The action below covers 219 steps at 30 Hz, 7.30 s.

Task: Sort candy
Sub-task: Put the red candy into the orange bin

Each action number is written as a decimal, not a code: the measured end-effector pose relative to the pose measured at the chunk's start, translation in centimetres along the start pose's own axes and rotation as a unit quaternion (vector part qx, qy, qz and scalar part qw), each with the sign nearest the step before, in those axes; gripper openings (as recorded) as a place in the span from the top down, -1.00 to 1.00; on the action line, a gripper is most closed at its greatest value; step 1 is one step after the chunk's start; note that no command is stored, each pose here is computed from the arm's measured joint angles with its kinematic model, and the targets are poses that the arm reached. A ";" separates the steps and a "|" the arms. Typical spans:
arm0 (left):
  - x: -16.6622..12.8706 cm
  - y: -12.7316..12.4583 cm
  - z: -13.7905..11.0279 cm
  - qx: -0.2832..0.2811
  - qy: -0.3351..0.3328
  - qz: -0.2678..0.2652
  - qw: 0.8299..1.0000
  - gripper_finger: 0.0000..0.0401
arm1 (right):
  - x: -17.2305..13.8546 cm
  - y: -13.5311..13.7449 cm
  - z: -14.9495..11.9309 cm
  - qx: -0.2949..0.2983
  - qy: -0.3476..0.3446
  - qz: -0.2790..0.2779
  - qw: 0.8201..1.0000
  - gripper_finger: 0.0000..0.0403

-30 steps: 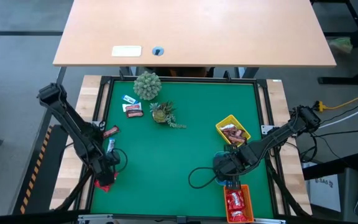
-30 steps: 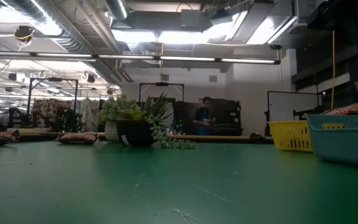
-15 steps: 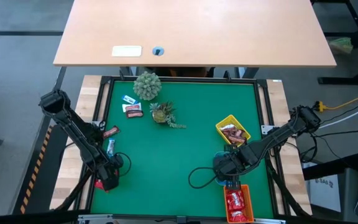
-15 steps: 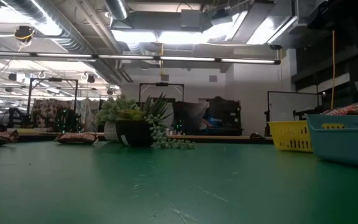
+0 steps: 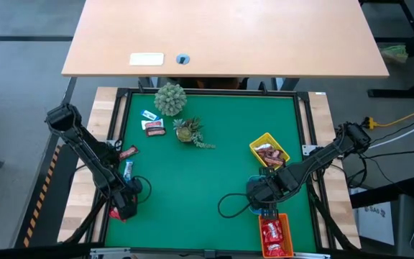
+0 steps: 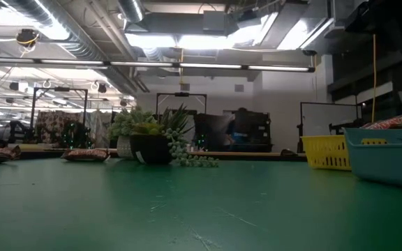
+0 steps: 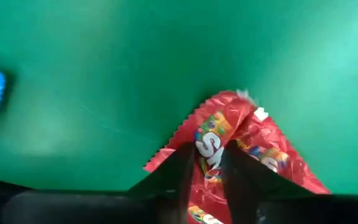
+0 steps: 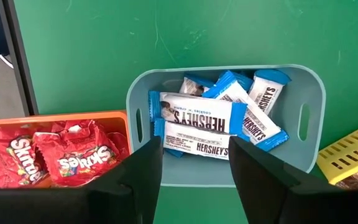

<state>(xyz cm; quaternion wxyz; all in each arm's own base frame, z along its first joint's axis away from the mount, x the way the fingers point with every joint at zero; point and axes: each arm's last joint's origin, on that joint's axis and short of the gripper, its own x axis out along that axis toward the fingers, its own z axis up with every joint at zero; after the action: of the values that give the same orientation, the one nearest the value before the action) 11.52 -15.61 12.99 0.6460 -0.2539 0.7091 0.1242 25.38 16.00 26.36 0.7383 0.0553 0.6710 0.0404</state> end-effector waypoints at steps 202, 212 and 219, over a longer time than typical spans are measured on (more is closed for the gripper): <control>-7.1 -9.7 12.6 0.211 -0.295 -0.335 0.870 0.35 | 0.1 8.0 -1.4 0.131 0.085 0.093 0.983 0.01; -7.1 -9.7 12.6 0.212 -0.296 -0.335 0.869 0.35 | 0.5 7.8 -1.6 0.140 0.093 0.084 0.982 0.01; -7.1 -9.6 12.6 0.208 -0.303 -0.330 0.870 0.35 | 1.3 7.8 -1.3 0.164 0.073 0.049 0.982 0.01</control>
<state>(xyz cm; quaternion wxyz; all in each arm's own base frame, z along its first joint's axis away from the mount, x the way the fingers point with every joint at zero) 27.57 -15.93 19.70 0.8702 -0.2828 0.3632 -0.1756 24.34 23.94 26.00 0.6651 0.2053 0.7174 -0.0307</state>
